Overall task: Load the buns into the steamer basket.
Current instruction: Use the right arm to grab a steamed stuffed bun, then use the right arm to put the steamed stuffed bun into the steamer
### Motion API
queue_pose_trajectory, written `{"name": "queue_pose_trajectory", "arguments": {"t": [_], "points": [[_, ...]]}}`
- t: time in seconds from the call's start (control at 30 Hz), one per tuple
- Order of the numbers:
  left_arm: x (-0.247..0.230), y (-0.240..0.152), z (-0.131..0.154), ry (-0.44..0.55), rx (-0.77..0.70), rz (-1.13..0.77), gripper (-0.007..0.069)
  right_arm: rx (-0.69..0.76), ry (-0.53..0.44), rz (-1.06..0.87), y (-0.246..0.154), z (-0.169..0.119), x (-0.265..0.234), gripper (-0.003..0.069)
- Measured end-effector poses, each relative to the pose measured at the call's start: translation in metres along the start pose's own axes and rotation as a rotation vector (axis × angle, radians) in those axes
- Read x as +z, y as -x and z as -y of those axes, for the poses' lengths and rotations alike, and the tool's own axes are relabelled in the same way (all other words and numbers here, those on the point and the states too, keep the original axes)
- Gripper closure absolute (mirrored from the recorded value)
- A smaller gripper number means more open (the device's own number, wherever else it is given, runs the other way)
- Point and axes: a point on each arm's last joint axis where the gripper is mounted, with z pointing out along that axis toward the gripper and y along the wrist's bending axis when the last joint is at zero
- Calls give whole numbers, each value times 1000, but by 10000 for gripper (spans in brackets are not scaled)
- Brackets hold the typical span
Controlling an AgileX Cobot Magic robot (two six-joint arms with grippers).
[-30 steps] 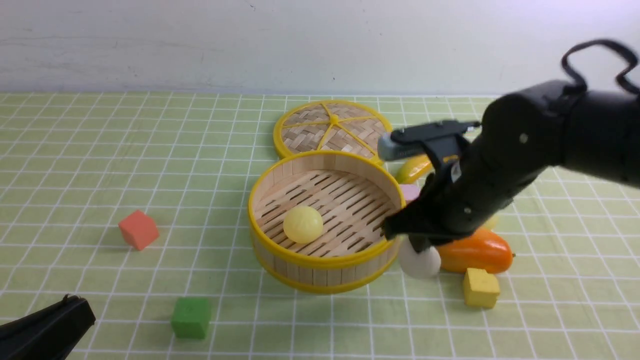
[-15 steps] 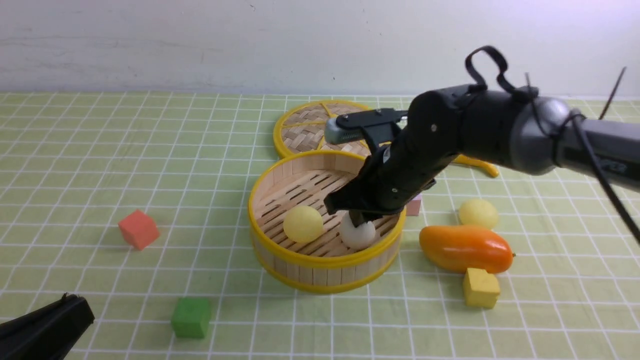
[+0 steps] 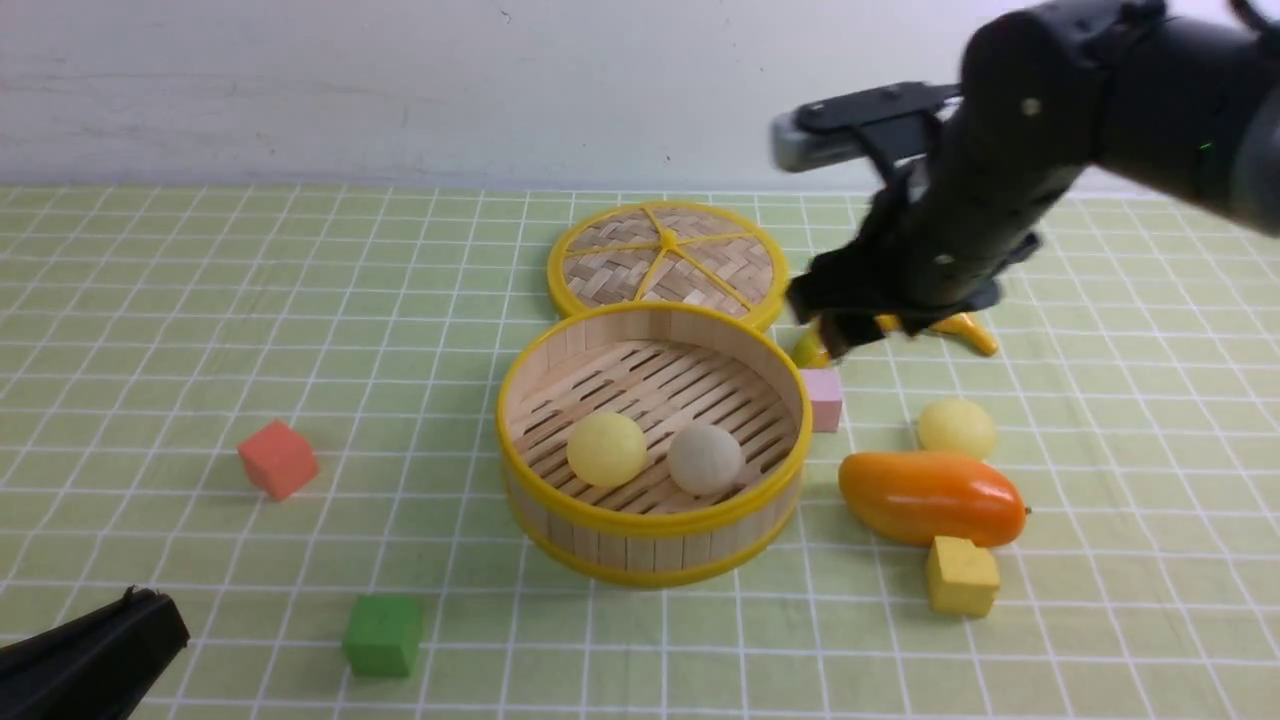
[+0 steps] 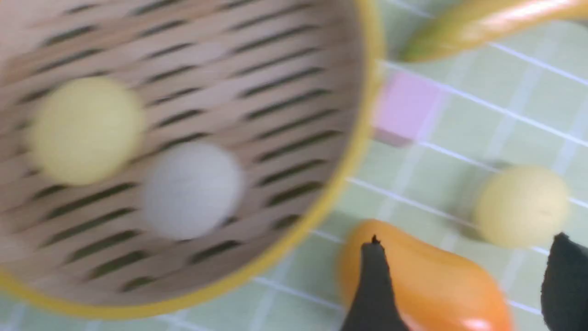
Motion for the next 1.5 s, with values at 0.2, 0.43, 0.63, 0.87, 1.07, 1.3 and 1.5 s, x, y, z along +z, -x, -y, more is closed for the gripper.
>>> {"name": "queue_pose_trajectory", "arguments": {"t": [0.2,0.43,0.63,0.87,1.07,1.3,1.5], "points": [[0,0,0,0,0,0,615,201,-9,-98,-20,58,51,291],[0,0,0,0,1,0,613,226,21,-83,-22,65,87,311],[0,0,0,0,1,-1,608,221,11,-21,-17,68,92,311],[0,0,0,0,1,-3,606,245,-9,-15,-19,78,107,319],[0,0,0,0,1,-4,605,252,-5,-40,-23,78,118,360],[0,0,0,0,1,-5,599,236,-5,-40,-23,78,120,489],[0,-1,0,0,1,-6,596,190,-6,-36,-23,78,118,648]]}}
